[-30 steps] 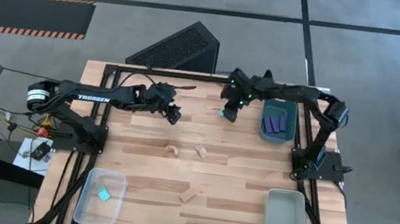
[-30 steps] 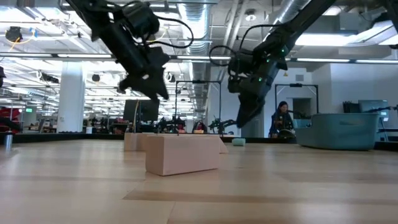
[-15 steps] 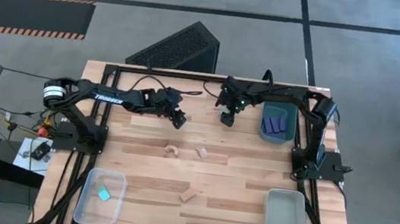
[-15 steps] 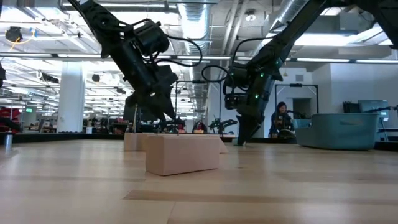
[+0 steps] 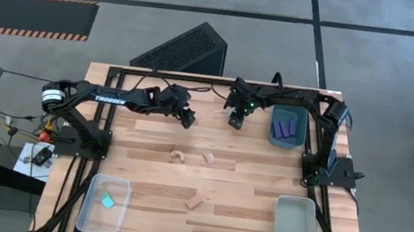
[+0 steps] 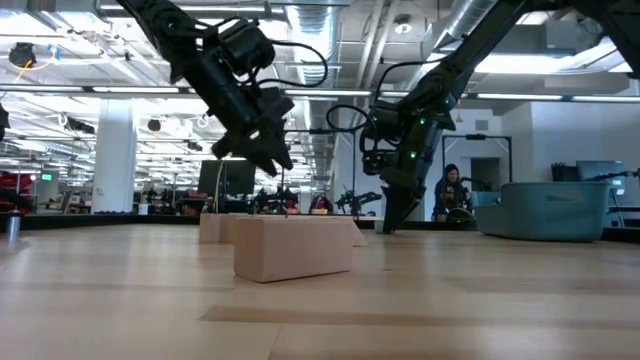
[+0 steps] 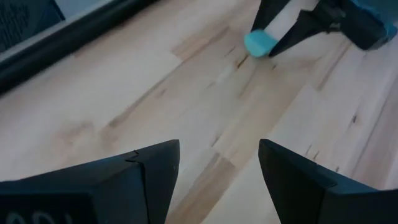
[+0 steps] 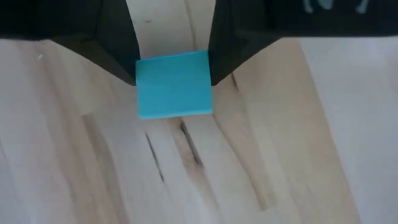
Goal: Sort & place blocks by color
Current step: Put the light blue block into the transparent bin
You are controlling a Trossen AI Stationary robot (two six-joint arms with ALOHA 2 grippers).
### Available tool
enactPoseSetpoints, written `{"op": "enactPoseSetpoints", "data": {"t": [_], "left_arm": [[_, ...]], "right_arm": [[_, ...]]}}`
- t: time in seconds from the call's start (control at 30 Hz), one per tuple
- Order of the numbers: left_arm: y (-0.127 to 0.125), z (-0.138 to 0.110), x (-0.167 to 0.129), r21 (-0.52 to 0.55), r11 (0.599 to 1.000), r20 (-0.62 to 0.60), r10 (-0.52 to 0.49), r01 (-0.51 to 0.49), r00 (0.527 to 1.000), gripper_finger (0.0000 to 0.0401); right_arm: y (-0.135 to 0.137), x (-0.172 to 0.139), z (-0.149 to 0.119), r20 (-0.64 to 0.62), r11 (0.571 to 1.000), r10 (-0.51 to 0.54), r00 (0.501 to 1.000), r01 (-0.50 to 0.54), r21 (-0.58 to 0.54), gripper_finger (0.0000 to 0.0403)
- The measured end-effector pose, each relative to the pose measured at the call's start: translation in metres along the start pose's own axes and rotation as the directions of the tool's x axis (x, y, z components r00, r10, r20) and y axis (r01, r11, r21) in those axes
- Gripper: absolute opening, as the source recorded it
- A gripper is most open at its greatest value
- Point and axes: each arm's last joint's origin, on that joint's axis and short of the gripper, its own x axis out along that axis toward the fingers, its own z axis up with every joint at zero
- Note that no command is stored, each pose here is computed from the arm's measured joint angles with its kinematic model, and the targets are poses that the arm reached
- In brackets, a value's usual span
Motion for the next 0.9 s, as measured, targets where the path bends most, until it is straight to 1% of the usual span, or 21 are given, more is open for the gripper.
{"op": "enactPoseSetpoints", "data": {"t": [0.1, 0.17, 0.4, 0.5, 0.63, 0.9], "left_arm": [[-0.002, 0.008, -0.003, 0.028, 1.0, 0.006, -0.001, 0.001, 1.0, 0.0206], [-0.003, 0.014, -0.006, 0.033, 0.999, -0.004, 0.003, -0.003, 1.0, 0.0206], [-0.006, 0.024, -0.015, 0.065, 0.997, -0.069, 0.035, -0.031, 0.997, 0.0206], [-0.006, 0.027, -0.018, 0.061, 0.997, -0.095, 0.06, -0.054, 0.994, 0.0206], [-0.008, 0.035, -0.026, 0.045, 0.997, -0.135, 0.071, -0.066, 0.988, 0.0206], [-0.017, 0.042, -0.039, 0.066, 0.992, -0.17, 0.113, -0.103, 0.979, 0.0206]], "right_arm": [[0.002, 0.0, 0.0, 0.001, 1.0, 0.002, 1.0, -0.002, -0.005, 0.0167], [0.002, 0.0, 0.001, 0.005, 1.0, 0.005, 1.0, -0.005, -0.006, 0.0173], [0.002, 0.001, 0.002, 0.023, 1.0, 0.011, 1.0, -0.011, -0.019, 0.0246], [0.002, 0.002, 0.003, 0.033, 0.999, 0.016, 0.999, -0.015, -0.029, 0.0257], [0.003, 0.002, 0.004, 0.039, 0.997, 0.016, 0.999, -0.013, -0.07, 0.0247], [0.002, 0.002, 0.004, 0.042, 0.997, 0.016, 0.999, -0.013, -0.08, 0.0195]]}}
